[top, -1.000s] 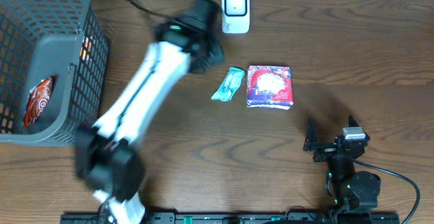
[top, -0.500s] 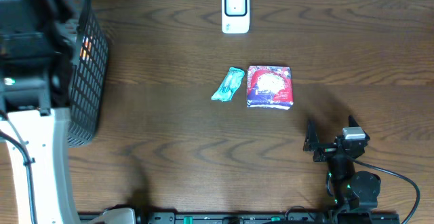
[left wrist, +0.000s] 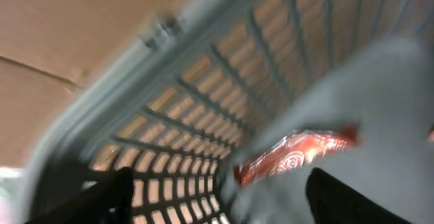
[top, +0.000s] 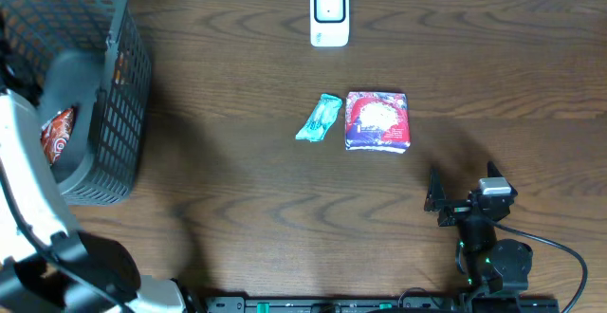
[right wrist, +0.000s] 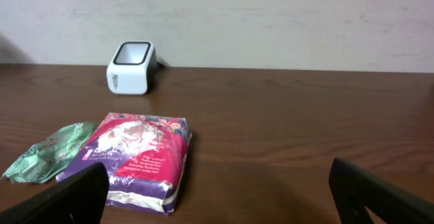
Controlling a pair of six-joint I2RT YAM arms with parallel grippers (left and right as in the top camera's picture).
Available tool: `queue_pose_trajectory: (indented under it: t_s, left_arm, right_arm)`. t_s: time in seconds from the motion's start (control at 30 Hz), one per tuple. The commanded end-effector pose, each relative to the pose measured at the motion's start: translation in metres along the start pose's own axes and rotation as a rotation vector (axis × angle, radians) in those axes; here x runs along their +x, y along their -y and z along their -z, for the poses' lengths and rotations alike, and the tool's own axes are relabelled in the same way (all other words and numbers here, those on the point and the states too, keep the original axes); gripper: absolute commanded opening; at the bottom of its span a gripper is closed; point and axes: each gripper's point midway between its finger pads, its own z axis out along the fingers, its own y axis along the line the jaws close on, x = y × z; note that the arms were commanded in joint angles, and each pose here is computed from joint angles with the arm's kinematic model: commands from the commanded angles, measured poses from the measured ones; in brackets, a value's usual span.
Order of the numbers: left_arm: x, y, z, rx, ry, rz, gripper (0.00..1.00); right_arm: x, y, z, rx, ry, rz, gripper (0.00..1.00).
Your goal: Scan the item barcode
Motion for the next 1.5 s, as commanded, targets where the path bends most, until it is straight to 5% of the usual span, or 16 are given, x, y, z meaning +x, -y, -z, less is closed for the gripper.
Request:
queue_pose_trajectory:
  t_s: [0.0,0.17,0.37,1.47]
  left_arm:
    - [0.021,0.011,-0.026,0.068,-0.102,-0.032,0.85]
    - [0.041,0.013,-0.055,0.063,-0.197,-0.056,0.85]
    - [0.049,0.073,-0.053,0.409,-0.205,-0.208,0.85]
    - [0.09,0.098,-0.153,0.413,-0.318,-0.368,0.84]
  right_arm:
    - [0.001,-0.001,0.0,-0.004,0.0,0.01,0.99]
    - [0.001,-0.001,0.0,-0.004,0.0,0.01,0.99]
    - [0.001,-0.001,0.0,-0.004,0.0,0.01,0.99]
    - [0.001,-0.001,0.0,-0.004,0.0,0.011,0.99]
